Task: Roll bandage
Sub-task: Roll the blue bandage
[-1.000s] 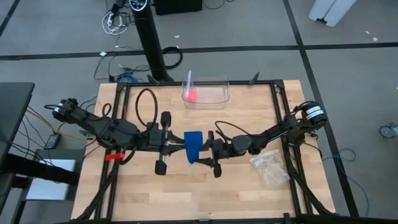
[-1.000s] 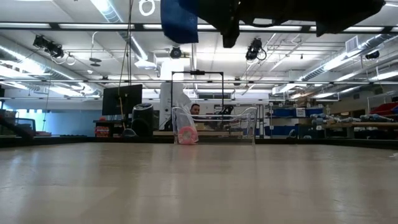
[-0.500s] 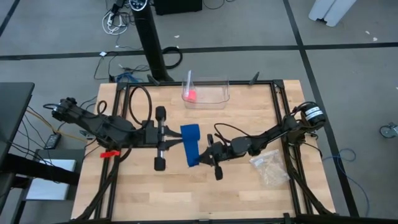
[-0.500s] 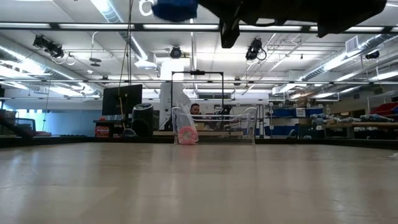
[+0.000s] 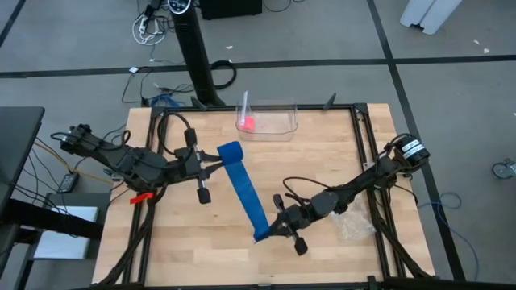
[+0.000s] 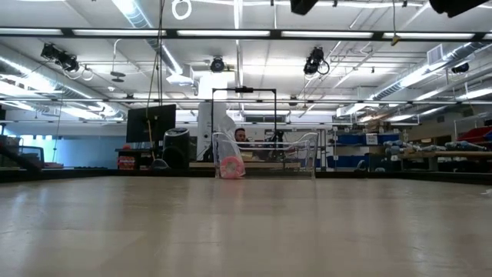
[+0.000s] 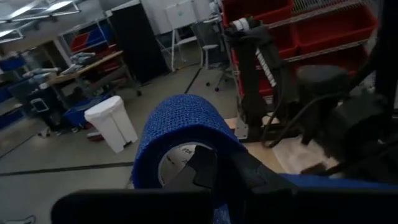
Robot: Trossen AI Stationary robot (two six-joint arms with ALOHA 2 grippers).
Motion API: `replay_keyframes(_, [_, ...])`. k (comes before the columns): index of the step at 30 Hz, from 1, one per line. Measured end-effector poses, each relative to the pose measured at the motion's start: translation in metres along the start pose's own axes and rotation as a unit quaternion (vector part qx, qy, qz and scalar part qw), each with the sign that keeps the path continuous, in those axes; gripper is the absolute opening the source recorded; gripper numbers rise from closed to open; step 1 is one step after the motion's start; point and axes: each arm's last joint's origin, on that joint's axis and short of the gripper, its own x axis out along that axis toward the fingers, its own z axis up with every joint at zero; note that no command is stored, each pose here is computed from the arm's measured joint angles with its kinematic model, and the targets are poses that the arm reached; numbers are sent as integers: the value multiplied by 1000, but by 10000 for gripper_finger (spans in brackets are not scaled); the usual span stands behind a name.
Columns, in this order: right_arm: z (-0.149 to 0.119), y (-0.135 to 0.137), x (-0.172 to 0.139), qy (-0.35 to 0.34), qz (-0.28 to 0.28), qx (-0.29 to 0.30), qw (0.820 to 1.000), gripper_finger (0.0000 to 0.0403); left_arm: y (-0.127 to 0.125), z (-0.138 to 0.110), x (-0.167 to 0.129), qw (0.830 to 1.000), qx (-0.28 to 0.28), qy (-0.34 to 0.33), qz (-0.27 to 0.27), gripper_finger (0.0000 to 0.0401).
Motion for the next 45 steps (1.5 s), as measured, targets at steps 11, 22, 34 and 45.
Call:
replay_keyframes(11, [38, 12, -15, -58, 9, -34, 998, 3, 8, -72, -12, 998, -19, 43, 47, 17])
replay_keyframes(22, [95, -8, -43, -141, -37, -55, 988, 2, -24, -122, 11, 994, 3, 106, -2, 17])
replay_keyframes(34, [130, -58, -70, -186, -146, -60, 970, 2, -67, -135, 44, 989, -25, 76, -121, 17])
replay_keyframes(45, [125, -95, -70, -183, -197, -20, 963, 9, -89, -130, 48, 984, -58, 16, -165, 17])
